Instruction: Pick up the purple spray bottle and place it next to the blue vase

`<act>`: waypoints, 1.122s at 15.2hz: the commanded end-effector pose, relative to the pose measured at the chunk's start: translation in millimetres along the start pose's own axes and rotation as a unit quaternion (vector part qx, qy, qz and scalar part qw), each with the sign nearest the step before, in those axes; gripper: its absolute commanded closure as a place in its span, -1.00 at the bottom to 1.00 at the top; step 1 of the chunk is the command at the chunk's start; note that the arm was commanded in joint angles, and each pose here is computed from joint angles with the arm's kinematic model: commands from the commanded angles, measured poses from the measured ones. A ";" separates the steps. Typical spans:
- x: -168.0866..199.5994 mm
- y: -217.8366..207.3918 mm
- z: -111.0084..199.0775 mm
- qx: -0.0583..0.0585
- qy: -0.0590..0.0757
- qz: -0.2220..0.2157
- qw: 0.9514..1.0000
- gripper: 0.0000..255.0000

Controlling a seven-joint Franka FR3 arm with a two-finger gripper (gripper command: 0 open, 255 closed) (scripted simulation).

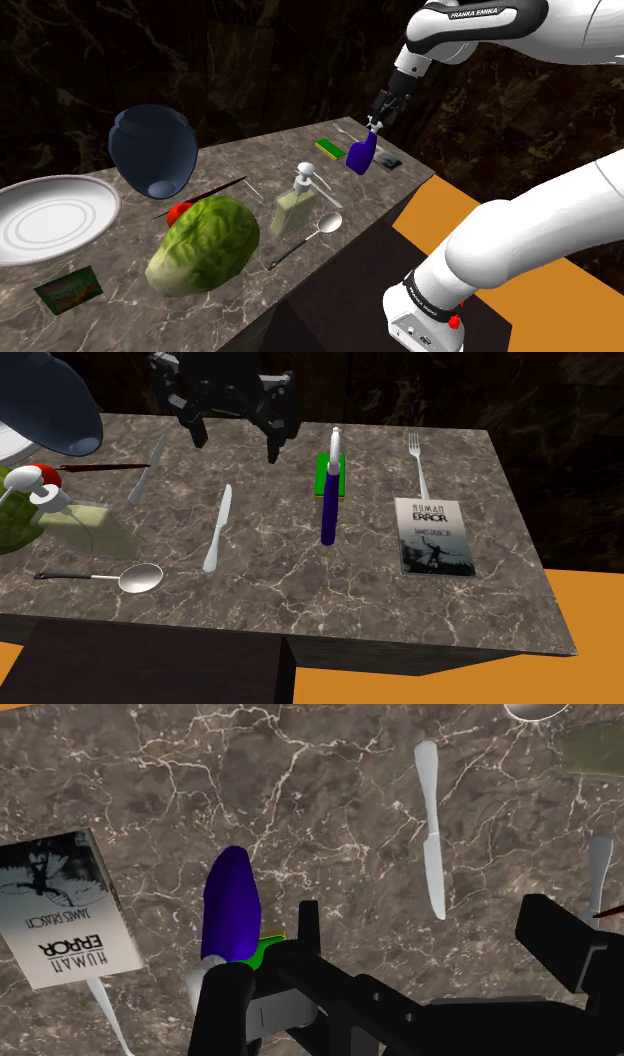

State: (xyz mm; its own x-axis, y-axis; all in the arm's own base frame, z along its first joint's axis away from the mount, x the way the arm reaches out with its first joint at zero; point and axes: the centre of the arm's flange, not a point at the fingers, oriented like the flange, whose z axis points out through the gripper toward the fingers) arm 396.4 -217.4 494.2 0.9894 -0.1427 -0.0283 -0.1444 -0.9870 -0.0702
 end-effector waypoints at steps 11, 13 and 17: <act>71.8 109.4 29.1 -0.024 0.002 -0.014 1.000 -1.00; 71.9 109.9 39.6 -0.024 0.002 -0.014 1.000 -1.00; 72.0 111.0 60.7 -0.024 0.002 -0.014 1.000 -1.00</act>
State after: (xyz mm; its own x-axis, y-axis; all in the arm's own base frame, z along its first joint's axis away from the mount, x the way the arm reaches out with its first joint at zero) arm 449.9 -333.8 429.3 0.9931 -0.1149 -0.0232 -0.1155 -0.9930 -0.0236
